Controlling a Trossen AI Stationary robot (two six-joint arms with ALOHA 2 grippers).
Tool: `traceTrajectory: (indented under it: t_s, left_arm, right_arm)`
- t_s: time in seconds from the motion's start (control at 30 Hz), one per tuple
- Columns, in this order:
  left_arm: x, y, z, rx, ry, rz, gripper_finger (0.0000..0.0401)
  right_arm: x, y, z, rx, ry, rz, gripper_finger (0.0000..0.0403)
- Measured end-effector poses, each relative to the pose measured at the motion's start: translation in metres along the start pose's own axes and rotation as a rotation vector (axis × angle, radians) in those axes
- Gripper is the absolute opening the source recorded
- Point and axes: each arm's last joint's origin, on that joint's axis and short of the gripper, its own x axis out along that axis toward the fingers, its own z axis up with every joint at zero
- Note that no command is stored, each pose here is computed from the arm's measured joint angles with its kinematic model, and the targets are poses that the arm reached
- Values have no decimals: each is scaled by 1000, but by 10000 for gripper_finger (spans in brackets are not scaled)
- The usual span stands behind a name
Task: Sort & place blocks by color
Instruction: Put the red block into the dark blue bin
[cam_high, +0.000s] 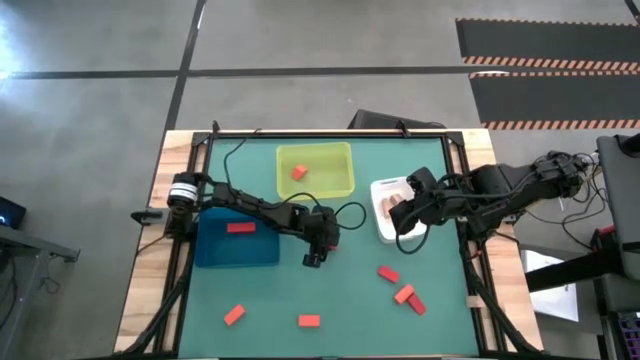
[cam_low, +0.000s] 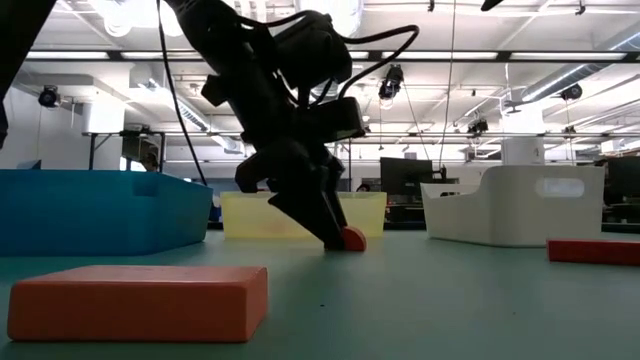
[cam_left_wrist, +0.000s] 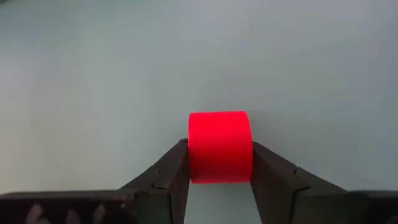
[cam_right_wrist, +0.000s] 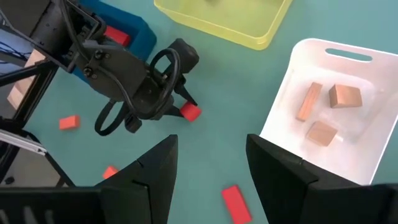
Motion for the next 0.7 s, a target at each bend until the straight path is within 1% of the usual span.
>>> traceTrajectory:
  t_s: [0.13, 0.3, 0.37, 0.5, 0.6, 0.7]
  left_arm:
    - [-10, 2, 6, -20, -16, 17, 130]
    - [-44, 3, 18, -22, -64, 38, 131]
    - [-62, 3, 19, -22, -68, 39, 132]
    - [-108, 3, 22, -22, -91, 46, 132]
    - [-141, 1, 19, -35, -85, 46, 133]
    - [-171, -2, 10, -76, -72, 42, 133]
  right_arm:
    - [0, 0, 0, 1, 0, 0, 180]
    - [0, 0, 1, -1, -36, -10, 180]
    - [1, -1, 2, 1, -50, -16, 180]
    - [2, -2, 4, 0, -59, -24, 180]
    - [2, -2, 6, 4, -80, -32, 180]
    - [2, -2, 6, 5, -83, -32, 180]
